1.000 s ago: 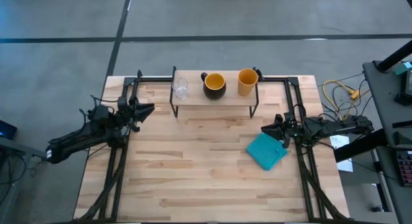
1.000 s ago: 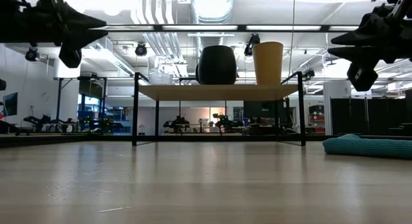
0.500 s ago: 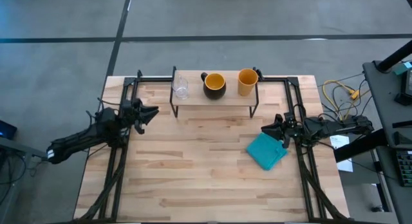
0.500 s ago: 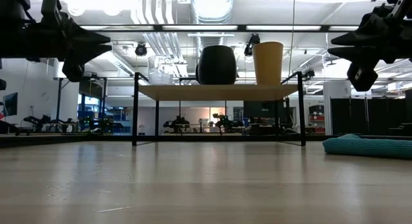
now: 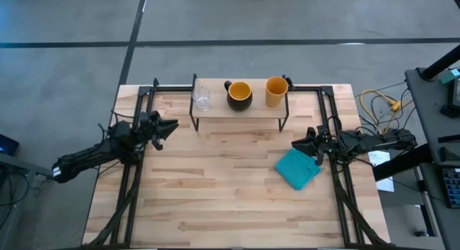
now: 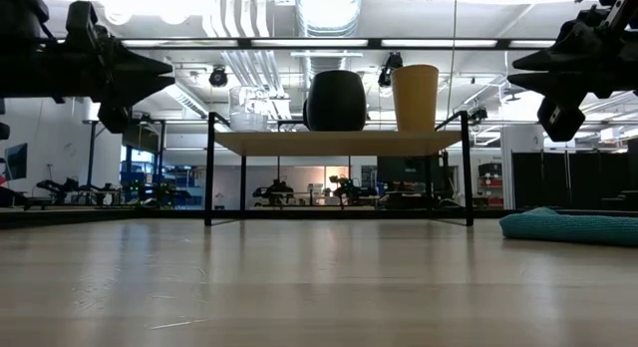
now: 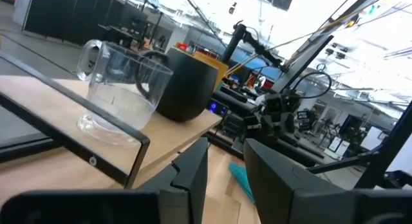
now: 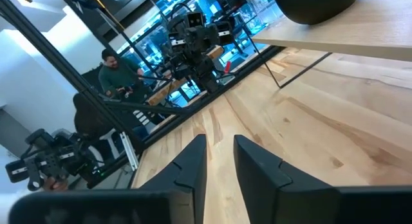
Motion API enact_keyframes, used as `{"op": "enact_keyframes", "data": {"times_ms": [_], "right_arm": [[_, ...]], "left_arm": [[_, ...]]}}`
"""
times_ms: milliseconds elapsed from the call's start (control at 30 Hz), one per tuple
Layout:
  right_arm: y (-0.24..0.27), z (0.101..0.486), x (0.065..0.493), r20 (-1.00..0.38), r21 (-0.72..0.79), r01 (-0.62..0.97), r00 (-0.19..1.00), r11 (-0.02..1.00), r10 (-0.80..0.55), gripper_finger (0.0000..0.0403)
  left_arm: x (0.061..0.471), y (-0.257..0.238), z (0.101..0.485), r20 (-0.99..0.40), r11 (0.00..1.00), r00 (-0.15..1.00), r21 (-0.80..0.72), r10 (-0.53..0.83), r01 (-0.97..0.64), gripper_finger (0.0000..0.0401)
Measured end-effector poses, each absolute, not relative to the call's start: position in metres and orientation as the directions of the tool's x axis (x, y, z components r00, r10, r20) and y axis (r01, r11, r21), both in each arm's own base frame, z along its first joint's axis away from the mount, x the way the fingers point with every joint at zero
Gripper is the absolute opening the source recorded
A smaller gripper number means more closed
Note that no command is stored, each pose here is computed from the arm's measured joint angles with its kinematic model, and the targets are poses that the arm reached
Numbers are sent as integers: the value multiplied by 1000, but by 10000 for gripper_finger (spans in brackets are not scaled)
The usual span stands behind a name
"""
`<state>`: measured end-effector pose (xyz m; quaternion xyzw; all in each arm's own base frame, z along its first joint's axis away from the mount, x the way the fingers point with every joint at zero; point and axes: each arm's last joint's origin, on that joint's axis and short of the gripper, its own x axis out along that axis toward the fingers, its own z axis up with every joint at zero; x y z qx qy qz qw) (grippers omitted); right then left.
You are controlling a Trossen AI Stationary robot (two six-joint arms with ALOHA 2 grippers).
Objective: Stack small to large cups/mugs on shelf
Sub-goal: Return to Home Position
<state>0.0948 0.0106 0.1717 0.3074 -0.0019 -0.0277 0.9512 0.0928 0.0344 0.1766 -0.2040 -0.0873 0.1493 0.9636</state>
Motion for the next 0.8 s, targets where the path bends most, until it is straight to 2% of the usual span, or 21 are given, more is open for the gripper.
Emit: {"op": "enact_keyframes", "data": {"times_ms": [500,800], "right_arm": [[11,172,95,-13,585,51,998,809,-53,80],[11,172,95,-14,585,51,998,809,-53,70]], "left_arm": [[94,35,173,74,867,943,-421,324,-265,89],[94,35,173,73,867,943,-421,324,-265,89]]}}
